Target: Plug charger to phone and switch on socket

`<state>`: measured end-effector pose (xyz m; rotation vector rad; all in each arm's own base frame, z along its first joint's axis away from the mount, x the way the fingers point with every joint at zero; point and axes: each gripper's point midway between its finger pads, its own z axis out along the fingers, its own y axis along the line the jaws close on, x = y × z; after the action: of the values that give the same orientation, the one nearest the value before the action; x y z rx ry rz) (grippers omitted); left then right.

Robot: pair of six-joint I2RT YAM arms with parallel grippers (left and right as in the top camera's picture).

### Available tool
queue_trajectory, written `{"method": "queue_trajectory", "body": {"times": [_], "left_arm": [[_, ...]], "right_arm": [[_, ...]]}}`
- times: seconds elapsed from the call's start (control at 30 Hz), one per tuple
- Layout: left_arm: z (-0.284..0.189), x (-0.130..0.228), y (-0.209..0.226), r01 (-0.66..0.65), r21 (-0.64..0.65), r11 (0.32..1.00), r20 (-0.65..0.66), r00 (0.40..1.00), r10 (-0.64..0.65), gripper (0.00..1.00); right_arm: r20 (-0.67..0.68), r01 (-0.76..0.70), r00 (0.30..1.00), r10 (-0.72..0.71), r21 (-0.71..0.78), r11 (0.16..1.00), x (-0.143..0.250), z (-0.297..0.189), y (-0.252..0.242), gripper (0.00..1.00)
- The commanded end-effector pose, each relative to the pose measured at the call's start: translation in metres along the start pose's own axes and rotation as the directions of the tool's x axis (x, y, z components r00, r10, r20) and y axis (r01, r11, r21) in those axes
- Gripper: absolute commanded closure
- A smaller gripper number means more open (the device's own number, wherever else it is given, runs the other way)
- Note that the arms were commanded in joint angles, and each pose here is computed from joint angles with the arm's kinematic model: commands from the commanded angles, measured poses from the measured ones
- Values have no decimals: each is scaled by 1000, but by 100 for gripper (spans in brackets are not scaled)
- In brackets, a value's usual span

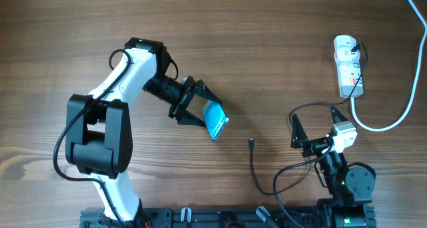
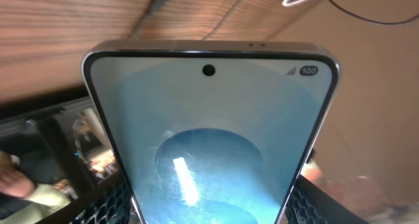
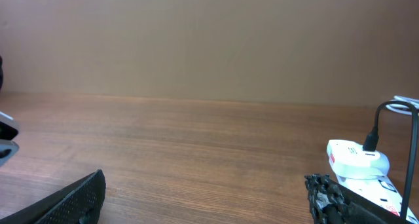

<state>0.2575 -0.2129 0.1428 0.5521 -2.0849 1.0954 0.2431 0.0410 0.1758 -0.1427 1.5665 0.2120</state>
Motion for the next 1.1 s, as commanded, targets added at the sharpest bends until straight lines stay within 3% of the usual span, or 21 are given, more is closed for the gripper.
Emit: {"method": "queue_trajectory", "body": {"times": [0.0,0.1,0.23,0.3,0.47,0.8,0.87,0.9,0.97,1.07], "left_arm": [[-4,-18,5,-125,-82,989,99,986,132,56],[-7,-39,1,-215,-112,970,168,958,232,55],[-8,-43,5,-208,-139,968,182,956,231,55],[-8,-43,5,-206,-138,969,182,956,229,49],[-6,-37,-2,-213,-88,973,158,962,225,60],[-6,-38,-3,-219,-88,972,161,960,231,64],[-6,-38,-3,-218,-88,972,161,960,230,68],[-6,-38,-3,-219,-88,972,161,960,231,69],[-6,-38,-3,-219,-88,972,161,960,231,69],[-6,-38,-4,-222,-88,971,163,958,234,68]], "right_arm": [[8,-9,1000,9,-10,1000,-2,0,2,0],[8,-9,1000,9,-10,1000,-2,0,2,0],[8,-9,1000,9,-10,1000,-2,0,2,0],[8,-9,1000,9,-10,1000,-2,0,2,0],[8,-9,1000,9,-10,1000,-2,0,2,0],[8,-10,1000,11,-11,1000,-2,0,2,0],[25,-109,994,111,-45,993,-7,-1,7,0],[34,-234,970,241,-154,960,-18,-3,25,0],[-10,-237,970,244,-274,932,-15,-7,46,0],[-73,-267,964,257,-263,927,-19,-9,48,0]]}}
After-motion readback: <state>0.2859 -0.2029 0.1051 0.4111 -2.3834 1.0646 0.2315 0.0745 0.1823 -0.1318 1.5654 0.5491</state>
